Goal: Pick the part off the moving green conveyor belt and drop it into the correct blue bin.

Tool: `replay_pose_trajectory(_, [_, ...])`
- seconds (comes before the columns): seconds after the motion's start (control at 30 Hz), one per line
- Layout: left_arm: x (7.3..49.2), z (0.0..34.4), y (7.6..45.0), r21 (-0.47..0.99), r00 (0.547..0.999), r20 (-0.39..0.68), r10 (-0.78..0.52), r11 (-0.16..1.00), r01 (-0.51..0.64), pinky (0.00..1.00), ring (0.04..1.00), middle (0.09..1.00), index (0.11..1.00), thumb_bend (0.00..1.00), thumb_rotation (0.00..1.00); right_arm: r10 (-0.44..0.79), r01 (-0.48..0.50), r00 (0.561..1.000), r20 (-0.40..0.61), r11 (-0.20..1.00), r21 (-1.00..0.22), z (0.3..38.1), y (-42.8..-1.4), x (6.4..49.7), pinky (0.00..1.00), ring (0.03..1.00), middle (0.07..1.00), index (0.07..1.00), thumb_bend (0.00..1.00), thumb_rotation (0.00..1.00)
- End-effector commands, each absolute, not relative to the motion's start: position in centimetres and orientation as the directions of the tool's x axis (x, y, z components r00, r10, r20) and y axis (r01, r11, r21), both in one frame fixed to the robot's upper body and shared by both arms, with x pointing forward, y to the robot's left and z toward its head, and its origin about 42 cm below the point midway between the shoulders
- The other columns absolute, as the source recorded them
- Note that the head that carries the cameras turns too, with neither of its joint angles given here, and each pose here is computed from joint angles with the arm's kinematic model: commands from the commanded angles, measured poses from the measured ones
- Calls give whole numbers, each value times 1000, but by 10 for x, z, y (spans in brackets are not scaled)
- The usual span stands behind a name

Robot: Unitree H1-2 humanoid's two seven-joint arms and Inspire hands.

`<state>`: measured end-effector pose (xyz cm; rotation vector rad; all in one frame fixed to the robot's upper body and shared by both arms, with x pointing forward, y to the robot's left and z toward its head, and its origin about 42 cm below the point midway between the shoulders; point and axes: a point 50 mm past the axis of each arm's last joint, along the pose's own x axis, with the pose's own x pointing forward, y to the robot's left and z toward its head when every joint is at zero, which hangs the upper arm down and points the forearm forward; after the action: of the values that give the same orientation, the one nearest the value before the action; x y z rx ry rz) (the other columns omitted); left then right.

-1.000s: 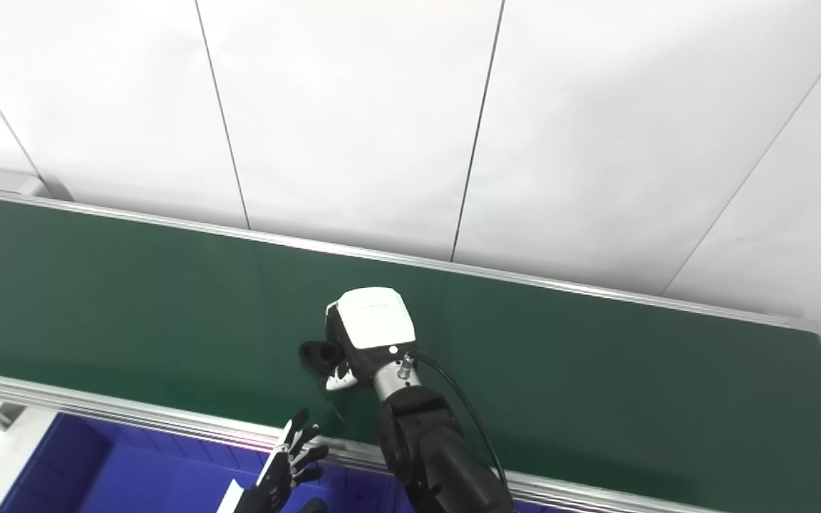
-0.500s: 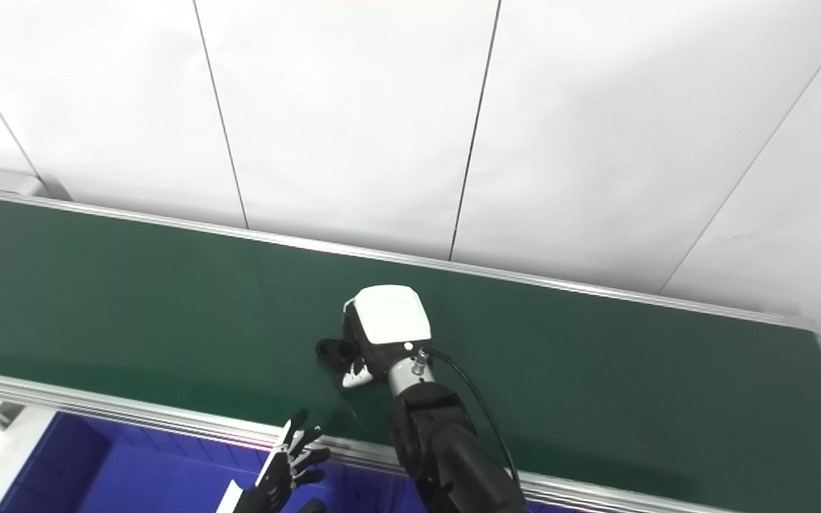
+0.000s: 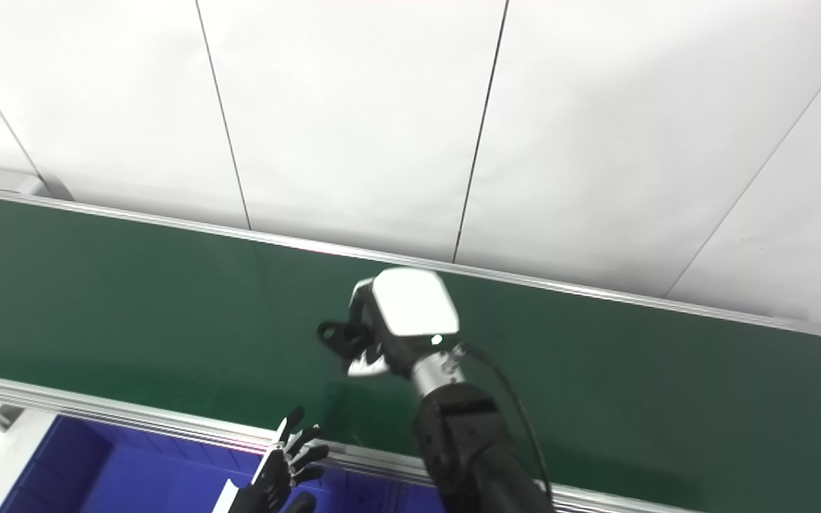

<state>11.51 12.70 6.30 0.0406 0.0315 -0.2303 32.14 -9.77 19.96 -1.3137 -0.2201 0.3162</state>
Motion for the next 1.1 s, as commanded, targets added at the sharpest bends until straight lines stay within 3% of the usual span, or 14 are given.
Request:
replay_pose_trajectory(0.0, [119, 76, 127, 10, 974, 16, -226, 974, 226, 812, 853, 930, 1000, 553, 855, 328, -41, 944, 32, 212, -976, 221, -110, 314, 106, 169, 263, 489, 511, 134])
replay_pose_trajectory(0.27, [124, 81, 149, 54, 971, 14, -239, 970, 238, 830, 864, 936, 1000, 571, 945, 284, -66, 959, -26, 133, -989, 236, -133, 276, 103, 171, 267, 490, 513, 133])
replay_pose_trajectory(0.4, [130, 89, 169, 70, 967, 18, -254, 965, 252, 926, 903, 959, 1000, 604, 997, 239, -114, 967, -87, 101, -988, 247, -130, 262, 116, 190, 293, 487, 514, 134])
replay_pose_trajectory(0.5, [135, 96, 183, 47, 964, 18, -266, 963, 265, 991, 942, 975, 1000, 612, 1000, 210, -161, 968, -136, 102, -982, 254, -132, 252, 120, 196, 298, 487, 513, 133])
replay_pose_trajectory(0.7, [144, 102, 206, -46, 963, -14, -270, 962, 270, 1000, 980, 997, 1000, 622, 1000, 129, -204, 974, -187, 132, -970, 264, -146, 228, 111, 182, 276, 489, 514, 128])
replay_pose_trajectory(0.9, [153, 104, 223, -38, 963, -24, -268, 963, 267, 1000, 960, 998, 1000, 601, 999, 28, -255, 967, -254, 167, -953, 268, -160, 190, 155, 230, 341, 490, 512, 133])
replay_pose_trajectory(1.07, [165, 111, 232, -51, 958, -34, -285, 958, 284, 1000, 953, 985, 1000, 589, 962, -23, -283, 955, -295, 213, -935, 259, -152, 167, 119, 190, 296, 489, 514, 133])
